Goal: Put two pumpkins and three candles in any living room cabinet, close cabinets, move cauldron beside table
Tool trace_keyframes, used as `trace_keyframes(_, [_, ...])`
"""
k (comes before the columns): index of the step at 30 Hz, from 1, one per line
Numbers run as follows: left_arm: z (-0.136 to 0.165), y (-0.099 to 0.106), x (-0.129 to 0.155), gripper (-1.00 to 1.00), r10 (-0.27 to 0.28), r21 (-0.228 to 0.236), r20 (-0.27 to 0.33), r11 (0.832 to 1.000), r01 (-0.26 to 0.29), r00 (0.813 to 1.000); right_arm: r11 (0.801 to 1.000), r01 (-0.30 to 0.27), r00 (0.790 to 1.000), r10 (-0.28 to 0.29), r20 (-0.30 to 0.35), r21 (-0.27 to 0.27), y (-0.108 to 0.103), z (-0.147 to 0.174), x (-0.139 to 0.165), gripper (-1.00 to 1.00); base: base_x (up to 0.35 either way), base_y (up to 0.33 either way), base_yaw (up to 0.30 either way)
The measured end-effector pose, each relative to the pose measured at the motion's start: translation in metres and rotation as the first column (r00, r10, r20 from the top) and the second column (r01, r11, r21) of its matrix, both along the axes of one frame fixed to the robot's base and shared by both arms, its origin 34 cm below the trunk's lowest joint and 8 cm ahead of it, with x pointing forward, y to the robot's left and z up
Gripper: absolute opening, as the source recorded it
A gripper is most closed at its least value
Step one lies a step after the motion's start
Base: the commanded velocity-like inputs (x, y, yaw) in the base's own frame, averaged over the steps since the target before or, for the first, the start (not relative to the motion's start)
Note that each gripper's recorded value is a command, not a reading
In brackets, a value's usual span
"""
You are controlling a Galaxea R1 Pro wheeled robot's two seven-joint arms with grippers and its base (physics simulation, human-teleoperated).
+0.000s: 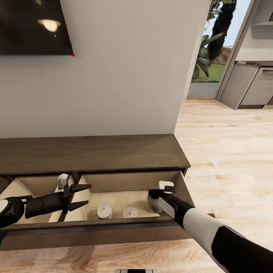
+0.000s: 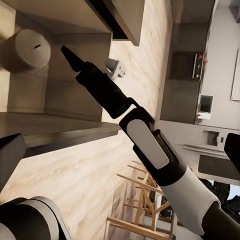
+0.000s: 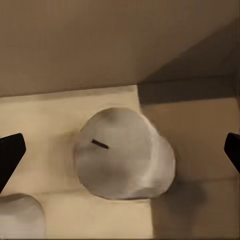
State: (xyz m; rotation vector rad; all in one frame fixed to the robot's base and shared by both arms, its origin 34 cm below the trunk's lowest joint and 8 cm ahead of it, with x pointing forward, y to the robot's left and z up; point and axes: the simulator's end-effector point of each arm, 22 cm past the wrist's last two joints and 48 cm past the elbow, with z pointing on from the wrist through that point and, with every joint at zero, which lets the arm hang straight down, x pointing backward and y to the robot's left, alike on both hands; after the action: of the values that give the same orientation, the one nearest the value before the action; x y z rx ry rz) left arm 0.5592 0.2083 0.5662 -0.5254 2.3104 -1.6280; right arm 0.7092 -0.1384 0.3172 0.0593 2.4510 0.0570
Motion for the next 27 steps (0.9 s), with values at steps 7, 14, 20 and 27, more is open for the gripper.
trace_keyframes(7, [0.000,0.000,0.000,1.00,0.000,0.000,0.000,1.000,0.000,1.000,1.000,-0.011,0.999,0.011,-0.051,-0.010,-0.002,-0.009,-0.010,1.00,0.000,0.000,0.000])
trace_keyframes(14, [0.000,0.000,0.000,1.00,0.000,0.000,0.000,1.000,0.000,1.000,1.000,-0.014,0.998,0.014,-0.060,-0.011,-0.002,-0.010,-0.011,1.00,0.000,0.000,0.000])
trace_keyframes(20, [0.010,0.000,-0.001,1.00,0.000,-0.001,0.020,1.000,0.000,1.000,1.000,-0.015,0.999,0.015,-0.041,-0.011,-0.002,0.003,-0.008,1.00,0.000,0.000,0.000])
trace_keyframes(27, [0.013,0.000,-0.002,1.00,0.002,0.000,0.026,1.000,-0.002,1.000,1.000,-0.015,0.999,0.015,-0.051,-0.008,-0.001,0.006,-0.009,1.00,0.000,0.000,0.000])
